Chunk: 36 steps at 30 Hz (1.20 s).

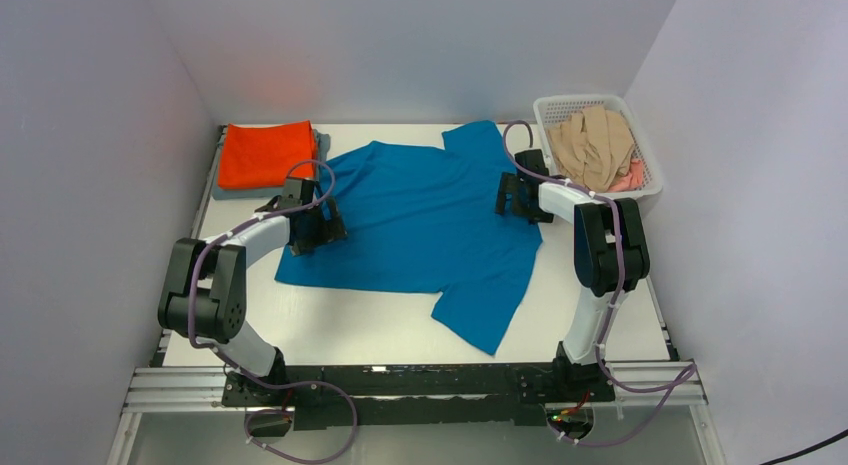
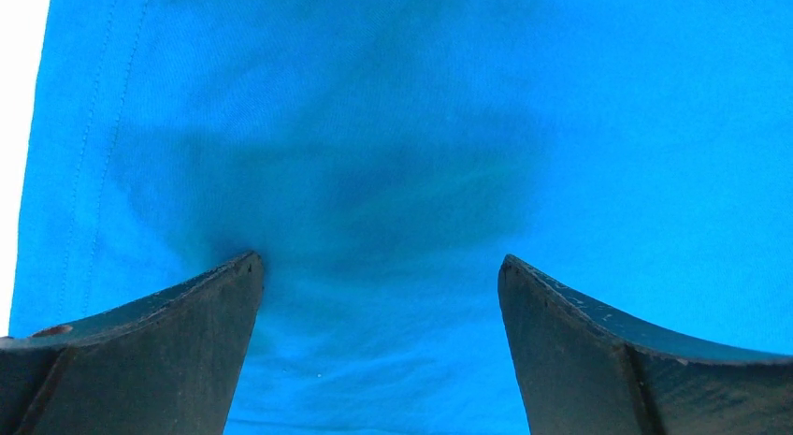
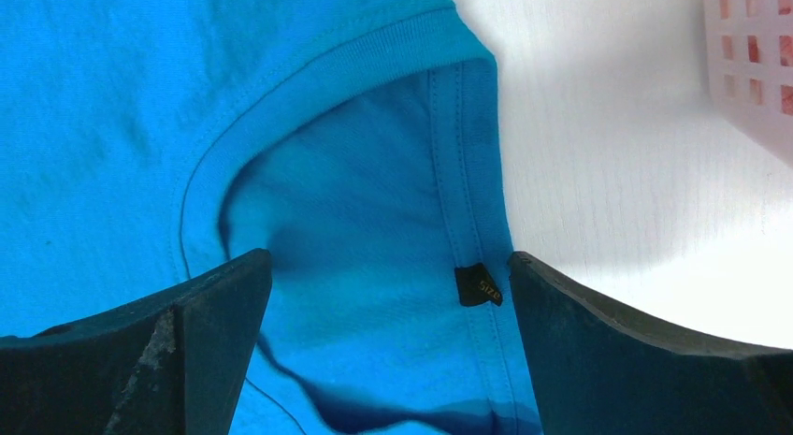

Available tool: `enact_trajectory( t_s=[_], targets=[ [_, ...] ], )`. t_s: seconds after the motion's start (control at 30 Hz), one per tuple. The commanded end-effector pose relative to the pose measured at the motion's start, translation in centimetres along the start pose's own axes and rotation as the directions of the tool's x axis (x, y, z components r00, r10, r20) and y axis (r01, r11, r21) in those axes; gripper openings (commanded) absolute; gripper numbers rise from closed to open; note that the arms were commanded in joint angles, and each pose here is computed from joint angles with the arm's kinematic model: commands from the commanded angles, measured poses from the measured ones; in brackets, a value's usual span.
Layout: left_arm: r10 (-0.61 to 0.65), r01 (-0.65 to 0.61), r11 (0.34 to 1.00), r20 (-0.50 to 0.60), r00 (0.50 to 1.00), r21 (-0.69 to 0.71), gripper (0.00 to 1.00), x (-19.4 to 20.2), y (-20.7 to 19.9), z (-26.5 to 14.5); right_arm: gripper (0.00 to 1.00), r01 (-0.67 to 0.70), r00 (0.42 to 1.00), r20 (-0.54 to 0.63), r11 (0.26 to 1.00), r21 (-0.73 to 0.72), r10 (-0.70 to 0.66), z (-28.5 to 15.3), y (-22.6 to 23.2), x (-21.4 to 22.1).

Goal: Fold and stack the t-shirts
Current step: Flatten out the tshirt, then grab the side of the flattened tshirt closest away from the robot with both arms

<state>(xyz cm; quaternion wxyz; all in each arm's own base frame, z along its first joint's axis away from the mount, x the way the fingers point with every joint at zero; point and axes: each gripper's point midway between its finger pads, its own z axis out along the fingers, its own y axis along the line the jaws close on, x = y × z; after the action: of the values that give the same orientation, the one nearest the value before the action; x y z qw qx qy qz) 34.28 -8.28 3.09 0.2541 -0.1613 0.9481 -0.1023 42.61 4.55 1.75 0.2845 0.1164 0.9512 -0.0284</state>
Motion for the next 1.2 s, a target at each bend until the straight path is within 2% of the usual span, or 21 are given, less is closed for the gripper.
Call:
enact_trajectory(
  t_s=[0.0, 0.13, 0.27, 0.37, 0.47, 0.6, 0.8, 0.97, 1.17],
  targets=[
    [0.005, -0.004, 0.999, -0.027, 1.0, 0.042, 1.0, 1.0, -0.3, -0.8, 1.0, 0.009, 0.999, 0.044, 0.998, -0.059, -0.006, -1.0, 0.8, -2.6],
    [0.017, -0.018, 0.995, 0.019, 1.0, 0.094, 1.0, -0.2, -1.9, -2.2, 1.0, 0.035, 0.994, 0.103, 0.991, -0.126, -0.022, -3.6, 2.5, -4.4],
    [0.017, -0.023, 0.997, 0.09, 0.996, 0.073, 0.99, -1.9, -2.3, -4.8, 1.0, 0.029, 0.989, 0.149, 0.993, -0.112, -0.012, -7.6, 2.9, -4.9],
    [-0.022, 0.015, 0.999, 0.128, 0.992, 0.051, 0.99, -1.6, -1.5, -6.9, 1.0, 0.025, 0.99, 0.142, 0.994, -0.109, -0.009, -9.9, 3.0, -3.3],
    [-0.087, 0.098, 0.993, 0.156, 0.984, -0.069, 1.0, -0.2, 1.6, -8.1, 1.0, 0.035, 0.993, 0.115, 0.991, -0.13, -0.02, -11.6, 3.6, -0.7],
    [-0.199, 0.238, 0.945, 0.183, 0.963, -0.223, 0.99, 2.6, 7.0, -8.8, 1.0, 0.105, 0.99, 0.114, 0.981, -0.162, -0.087, -13.4, 4.9, 2.0],
    [-0.364, 0.422, 0.871, 0.247, 0.898, -0.253, 0.99, 4.5, 11.9, -8.2, 1.0, 0.174, 0.982, 0.109, 0.964, -0.203, -0.154, -14.4, 6.0, 4.1],
    [-0.422, 0.462, 0.877, 0.243, 0.873, -0.136, 0.87, 3.2, 10.9, -6.3, 1.0, 0.186, 0.98, 0.113, 0.961, -0.205, -0.165, -14.2, 6.0, 4.4],
    [-0.445, 0.478, 0.852, 0.185, 0.876, -0.212, 0.67, 3.7, 11.8, -4.5, 1.0, 0.182, 0.981, 0.099, 0.965, -0.191, -0.166, -13.8, 5.7, 4.8]
  ],
)
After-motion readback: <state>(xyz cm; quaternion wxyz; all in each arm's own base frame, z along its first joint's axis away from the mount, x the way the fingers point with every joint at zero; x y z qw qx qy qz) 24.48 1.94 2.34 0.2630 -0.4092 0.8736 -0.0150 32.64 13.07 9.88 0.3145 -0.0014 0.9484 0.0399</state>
